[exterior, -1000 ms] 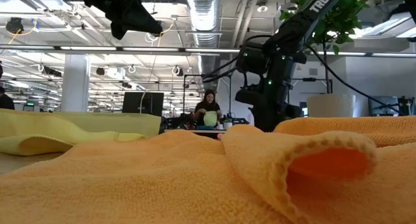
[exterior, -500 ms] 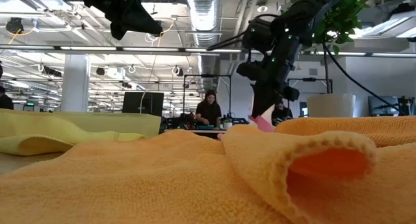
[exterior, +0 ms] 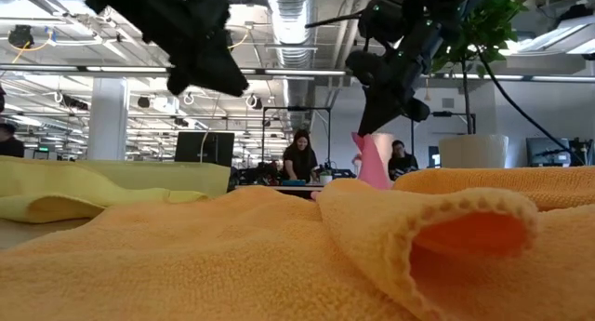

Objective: Fold microfiber towels
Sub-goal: Fold the pink microfiber cloth

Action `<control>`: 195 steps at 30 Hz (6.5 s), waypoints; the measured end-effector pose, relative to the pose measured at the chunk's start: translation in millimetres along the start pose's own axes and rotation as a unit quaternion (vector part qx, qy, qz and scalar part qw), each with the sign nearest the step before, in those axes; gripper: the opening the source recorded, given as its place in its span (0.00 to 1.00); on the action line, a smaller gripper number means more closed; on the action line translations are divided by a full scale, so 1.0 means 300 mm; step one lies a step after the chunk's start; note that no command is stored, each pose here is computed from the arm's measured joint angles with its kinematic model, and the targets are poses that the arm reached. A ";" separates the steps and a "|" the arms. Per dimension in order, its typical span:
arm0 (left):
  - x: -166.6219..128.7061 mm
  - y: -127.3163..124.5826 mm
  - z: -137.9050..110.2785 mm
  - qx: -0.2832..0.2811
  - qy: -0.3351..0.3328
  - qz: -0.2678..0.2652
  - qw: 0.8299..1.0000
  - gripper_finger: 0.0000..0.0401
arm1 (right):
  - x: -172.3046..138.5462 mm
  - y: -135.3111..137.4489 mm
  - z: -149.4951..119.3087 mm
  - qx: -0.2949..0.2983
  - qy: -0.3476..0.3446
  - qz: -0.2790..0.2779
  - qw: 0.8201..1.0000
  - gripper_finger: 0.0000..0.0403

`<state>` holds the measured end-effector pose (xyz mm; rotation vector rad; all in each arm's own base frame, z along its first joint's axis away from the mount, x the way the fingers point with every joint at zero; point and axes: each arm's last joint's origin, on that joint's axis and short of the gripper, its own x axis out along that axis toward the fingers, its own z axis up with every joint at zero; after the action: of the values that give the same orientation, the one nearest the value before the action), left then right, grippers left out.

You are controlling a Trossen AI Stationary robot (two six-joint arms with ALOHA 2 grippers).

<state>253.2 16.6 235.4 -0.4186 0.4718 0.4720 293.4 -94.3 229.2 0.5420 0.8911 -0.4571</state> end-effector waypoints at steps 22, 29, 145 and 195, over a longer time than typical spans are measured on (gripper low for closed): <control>0.408 0.040 -0.144 0.130 -0.027 -0.031 0.991 0.28 | -0.009 0.051 -0.023 -0.023 0.009 0.027 0.999 0.01; 0.467 0.105 -0.168 0.107 -0.017 -0.010 0.994 0.28 | -0.009 0.065 -0.028 -0.028 0.010 0.035 0.999 0.01; -0.049 0.112 0.602 0.086 -0.029 0.300 0.950 0.00 | -0.454 -0.108 0.235 -0.066 -0.254 -0.197 0.945 0.00; 0.004 -0.353 0.194 0.063 0.247 0.101 0.962 0.00 | -0.392 0.247 -0.176 -0.132 0.065 -0.101 0.984 0.00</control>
<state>328.4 -40.8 310.8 -0.3663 1.0314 0.5314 240.2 12.9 317.2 0.2408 1.1196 -0.4823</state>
